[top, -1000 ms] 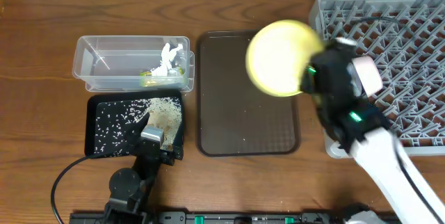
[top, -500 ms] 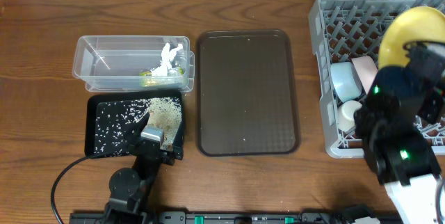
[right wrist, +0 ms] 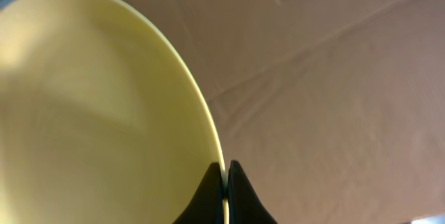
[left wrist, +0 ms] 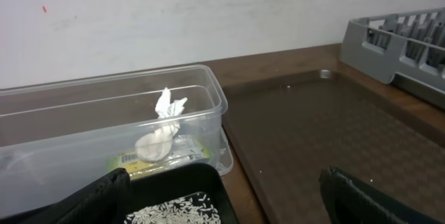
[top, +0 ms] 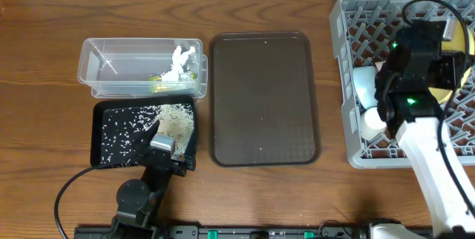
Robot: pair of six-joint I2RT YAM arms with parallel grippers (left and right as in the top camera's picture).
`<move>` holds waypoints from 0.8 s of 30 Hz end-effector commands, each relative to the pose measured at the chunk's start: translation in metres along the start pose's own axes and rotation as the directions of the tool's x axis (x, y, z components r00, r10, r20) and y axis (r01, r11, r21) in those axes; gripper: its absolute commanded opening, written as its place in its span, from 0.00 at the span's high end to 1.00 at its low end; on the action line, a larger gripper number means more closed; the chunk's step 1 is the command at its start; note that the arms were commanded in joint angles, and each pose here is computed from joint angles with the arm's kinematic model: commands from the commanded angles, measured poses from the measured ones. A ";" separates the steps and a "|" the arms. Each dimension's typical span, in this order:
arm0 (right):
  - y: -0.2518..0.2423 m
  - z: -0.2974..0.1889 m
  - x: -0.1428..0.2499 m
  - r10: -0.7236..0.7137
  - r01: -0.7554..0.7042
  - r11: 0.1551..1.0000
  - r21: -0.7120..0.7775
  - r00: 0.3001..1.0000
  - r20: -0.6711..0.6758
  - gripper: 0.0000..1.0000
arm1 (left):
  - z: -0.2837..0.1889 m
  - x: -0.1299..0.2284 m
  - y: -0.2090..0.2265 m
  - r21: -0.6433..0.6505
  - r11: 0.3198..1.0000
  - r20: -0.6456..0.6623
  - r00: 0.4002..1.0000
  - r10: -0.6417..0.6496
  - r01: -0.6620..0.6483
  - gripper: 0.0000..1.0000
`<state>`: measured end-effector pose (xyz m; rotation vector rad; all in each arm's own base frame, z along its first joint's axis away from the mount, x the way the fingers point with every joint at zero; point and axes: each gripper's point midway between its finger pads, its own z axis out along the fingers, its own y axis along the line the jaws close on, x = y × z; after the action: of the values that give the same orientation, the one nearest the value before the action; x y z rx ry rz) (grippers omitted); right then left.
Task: Sort waste into correct bins and load items into the dishwasher rack
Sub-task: 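Lift the yellow plate and stand it upright in the grey rack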
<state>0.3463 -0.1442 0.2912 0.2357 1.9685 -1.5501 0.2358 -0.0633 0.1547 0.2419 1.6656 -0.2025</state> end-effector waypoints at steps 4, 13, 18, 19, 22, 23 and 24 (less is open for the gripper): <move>0.031 0.012 -0.010 -0.189 0.192 0.979 -0.069 0.981 0.053 0.99 | 0.002 0.015 -0.001 0.010 1.000 -0.034 0.999 0.001 0.000 0.11; 0.063 0.028 -0.009 -0.333 0.336 0.938 -0.079 0.941 0.056 0.99 | 0.002 0.015 -0.001 0.010 1.000 -0.034 0.999 0.001 0.000 0.11; 0.050 0.032 -0.017 -0.299 0.301 0.953 -0.031 0.953 0.054 0.99 | 0.002 0.015 -0.001 0.010 1.000 -0.034 0.999 0.001 0.000 0.11; 0.046 0.032 -0.019 -0.294 0.295 0.955 -0.016 0.954 0.053 0.99 | 0.002 0.015 -0.001 0.010 1.000 -0.034 0.999 0.001 0.000 0.11; 0.037 0.032 -0.025 -0.280 0.280 0.960 0.015 0.958 0.055 0.99 | 0.002 0.015 -0.001 0.010 1.000 -0.034 0.999 0.001 0.000 0.11; 0.035 0.032 -0.026 -0.282 0.281 0.959 0.023 0.958 0.056 0.99 | 0.002 0.015 -0.001 0.010 1.000 -0.034 0.999 0.001 0.000 0.11; 0.033 0.032 -0.027 -0.283 0.281 0.959 0.030 0.958 0.056 0.99 | 0.002 0.015 -0.001 0.010 1.000 -0.034 0.999 0.001 0.000 0.11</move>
<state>0.3993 -0.1528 0.2701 -0.0672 1.9954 -1.6677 0.2358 -0.0633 0.1547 0.2422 1.6656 -0.2022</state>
